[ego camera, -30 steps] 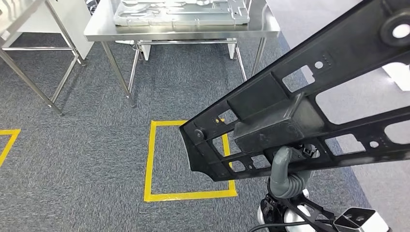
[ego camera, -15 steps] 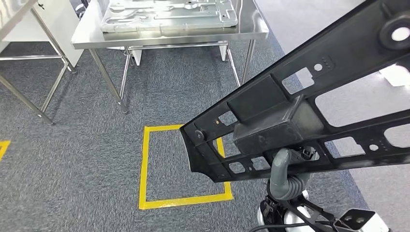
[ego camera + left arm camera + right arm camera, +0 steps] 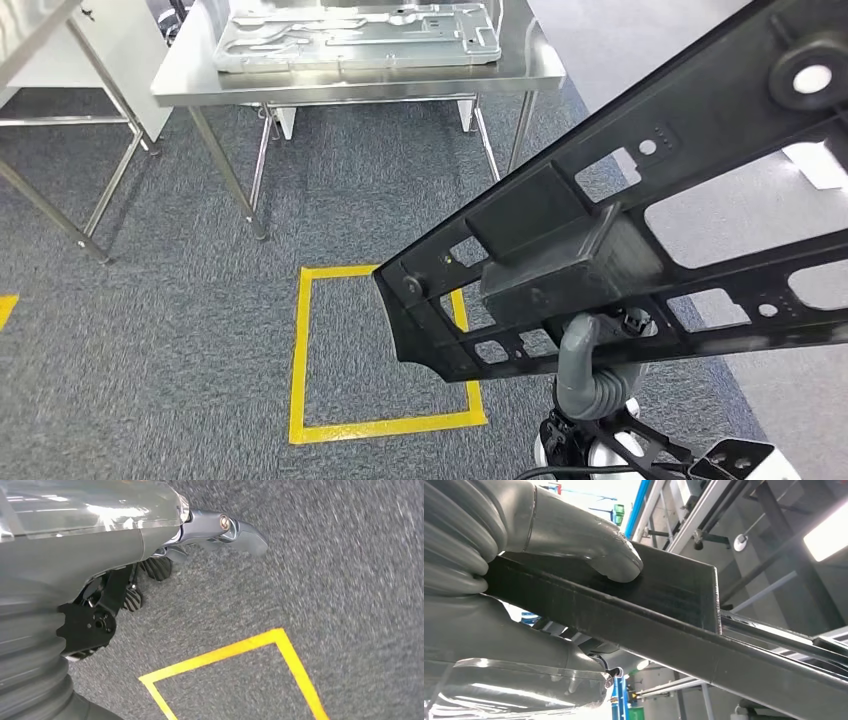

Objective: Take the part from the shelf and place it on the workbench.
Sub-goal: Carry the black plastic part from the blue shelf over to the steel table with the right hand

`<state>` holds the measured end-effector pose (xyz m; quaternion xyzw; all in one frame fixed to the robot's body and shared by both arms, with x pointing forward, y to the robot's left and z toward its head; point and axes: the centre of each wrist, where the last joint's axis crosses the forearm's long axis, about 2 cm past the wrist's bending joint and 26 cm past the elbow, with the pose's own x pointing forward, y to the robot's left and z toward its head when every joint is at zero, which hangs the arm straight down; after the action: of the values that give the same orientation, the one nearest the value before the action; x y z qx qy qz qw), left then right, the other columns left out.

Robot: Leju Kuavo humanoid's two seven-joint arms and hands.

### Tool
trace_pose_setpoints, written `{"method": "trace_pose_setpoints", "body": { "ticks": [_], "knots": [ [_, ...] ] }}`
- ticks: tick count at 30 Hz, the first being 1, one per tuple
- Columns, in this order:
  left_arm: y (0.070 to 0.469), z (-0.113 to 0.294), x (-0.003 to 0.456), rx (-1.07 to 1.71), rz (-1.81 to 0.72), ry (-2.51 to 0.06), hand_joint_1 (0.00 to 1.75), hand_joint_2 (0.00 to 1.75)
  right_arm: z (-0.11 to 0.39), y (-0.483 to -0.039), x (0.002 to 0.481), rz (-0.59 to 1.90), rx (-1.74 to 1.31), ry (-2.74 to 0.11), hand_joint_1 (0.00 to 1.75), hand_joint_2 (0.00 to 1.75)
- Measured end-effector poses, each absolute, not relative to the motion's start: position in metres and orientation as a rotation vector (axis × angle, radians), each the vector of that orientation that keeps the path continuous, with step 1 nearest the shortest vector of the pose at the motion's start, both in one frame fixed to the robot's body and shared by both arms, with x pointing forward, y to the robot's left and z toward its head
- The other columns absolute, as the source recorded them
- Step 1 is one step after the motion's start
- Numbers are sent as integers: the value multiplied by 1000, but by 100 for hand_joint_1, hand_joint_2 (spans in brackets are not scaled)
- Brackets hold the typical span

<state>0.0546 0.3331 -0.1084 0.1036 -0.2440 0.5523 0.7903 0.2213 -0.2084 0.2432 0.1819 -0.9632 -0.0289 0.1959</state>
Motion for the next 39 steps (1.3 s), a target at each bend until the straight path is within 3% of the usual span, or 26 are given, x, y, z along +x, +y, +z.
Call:
{"method": "trace_pose_setpoints", "body": {
  "ticks": [39],
  "knots": [
    [333,-108,56,217,1189,-531,0,175,239,-202,220,-58,396,-2696,175,175]
  ]
}}
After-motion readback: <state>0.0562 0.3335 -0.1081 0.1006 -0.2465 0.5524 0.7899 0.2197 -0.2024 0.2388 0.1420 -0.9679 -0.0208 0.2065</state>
